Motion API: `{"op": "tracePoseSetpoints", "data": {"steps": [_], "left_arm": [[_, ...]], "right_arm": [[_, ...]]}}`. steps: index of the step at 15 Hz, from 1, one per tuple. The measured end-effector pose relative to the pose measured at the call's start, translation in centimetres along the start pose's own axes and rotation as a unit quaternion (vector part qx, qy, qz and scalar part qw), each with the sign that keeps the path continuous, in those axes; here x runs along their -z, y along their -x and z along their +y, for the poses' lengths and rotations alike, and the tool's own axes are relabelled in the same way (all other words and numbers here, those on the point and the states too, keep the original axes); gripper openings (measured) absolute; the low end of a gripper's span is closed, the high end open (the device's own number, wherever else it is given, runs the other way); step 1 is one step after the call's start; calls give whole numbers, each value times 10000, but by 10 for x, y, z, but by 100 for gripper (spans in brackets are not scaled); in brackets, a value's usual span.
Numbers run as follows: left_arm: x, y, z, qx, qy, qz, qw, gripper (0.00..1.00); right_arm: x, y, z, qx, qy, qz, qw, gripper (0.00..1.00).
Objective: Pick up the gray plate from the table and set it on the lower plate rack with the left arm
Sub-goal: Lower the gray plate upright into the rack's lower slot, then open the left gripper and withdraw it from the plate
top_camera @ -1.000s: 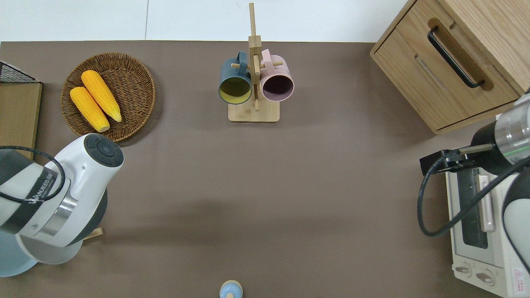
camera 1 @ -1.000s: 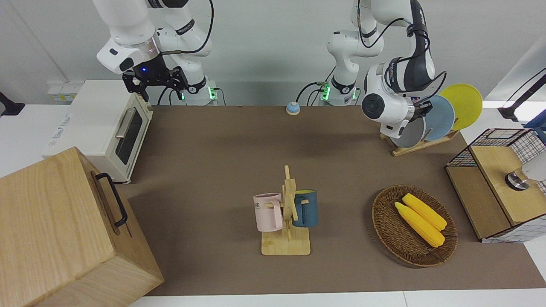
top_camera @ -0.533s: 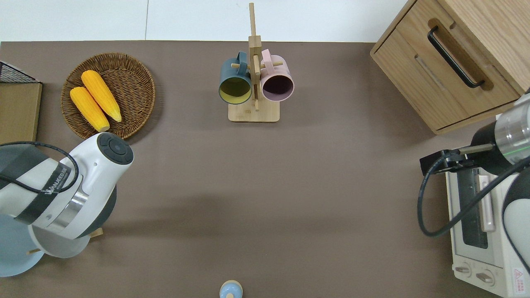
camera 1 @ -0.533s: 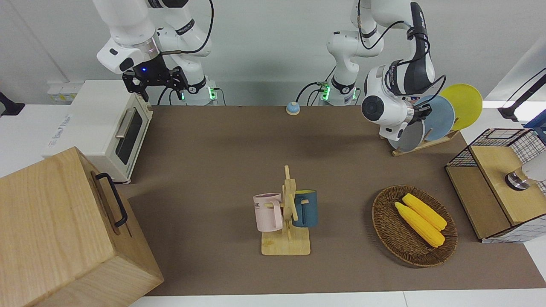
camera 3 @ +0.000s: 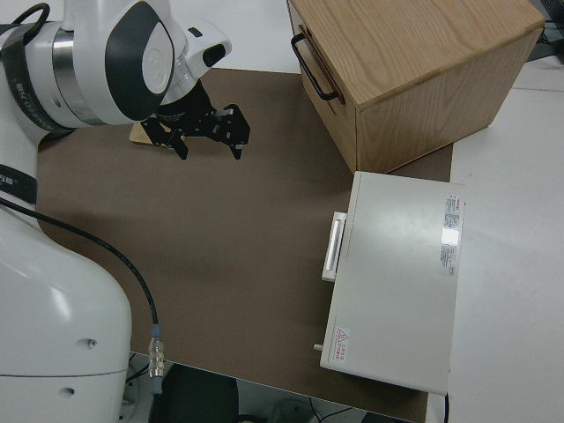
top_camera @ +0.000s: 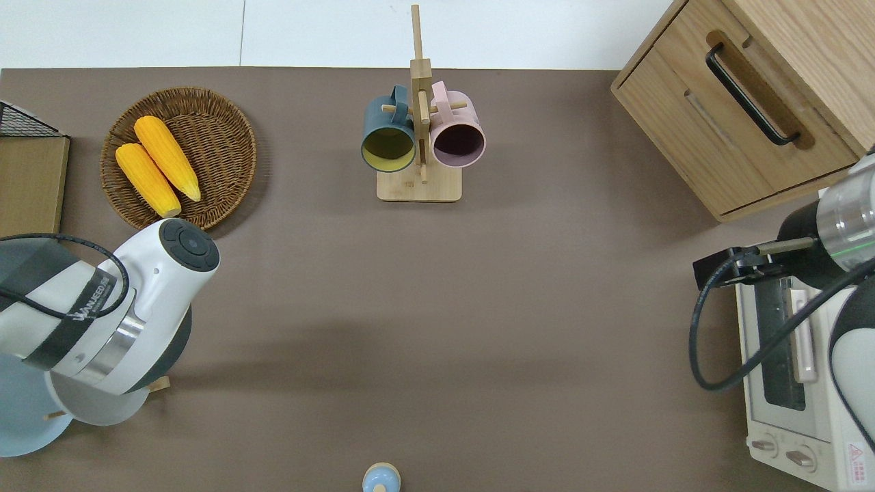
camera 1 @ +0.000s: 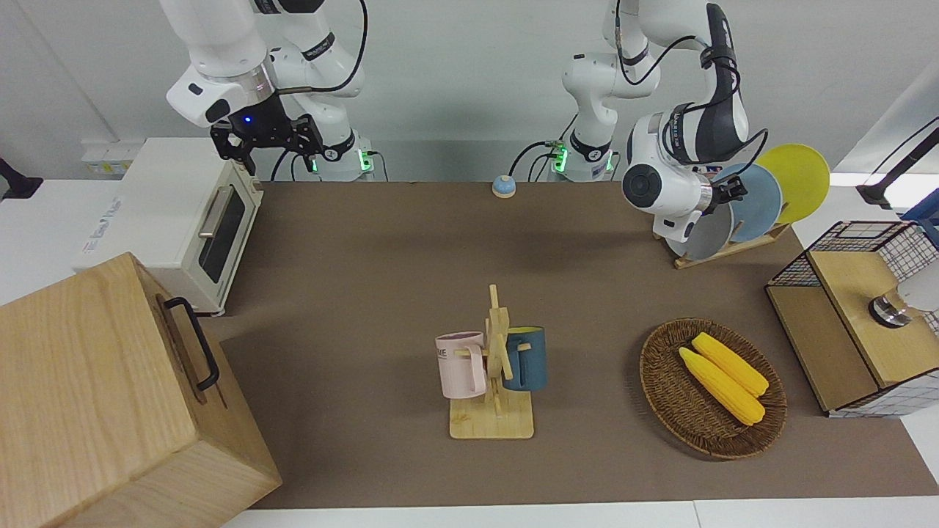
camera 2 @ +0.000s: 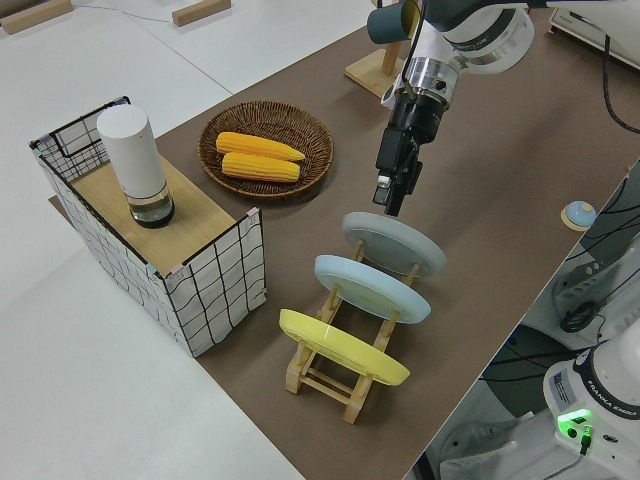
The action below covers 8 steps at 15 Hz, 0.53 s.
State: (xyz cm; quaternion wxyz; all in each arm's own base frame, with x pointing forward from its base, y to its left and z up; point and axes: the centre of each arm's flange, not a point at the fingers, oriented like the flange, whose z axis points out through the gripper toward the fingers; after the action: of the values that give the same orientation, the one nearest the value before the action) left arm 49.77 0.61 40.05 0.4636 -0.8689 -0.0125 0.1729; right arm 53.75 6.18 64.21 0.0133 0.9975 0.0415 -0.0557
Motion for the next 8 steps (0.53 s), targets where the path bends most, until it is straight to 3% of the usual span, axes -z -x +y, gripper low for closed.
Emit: {"op": "tracePoseSetpoints", "data": {"steps": [4,8], "left_arm": [[4,1,0,6,263,-49,9996,66],[26,2,-13,-95,995,-37,9950,66]], "right_arm": [[0,0,0,0,0,0,10000,99],[0,0,0,0,0,0,10000,99]]}}
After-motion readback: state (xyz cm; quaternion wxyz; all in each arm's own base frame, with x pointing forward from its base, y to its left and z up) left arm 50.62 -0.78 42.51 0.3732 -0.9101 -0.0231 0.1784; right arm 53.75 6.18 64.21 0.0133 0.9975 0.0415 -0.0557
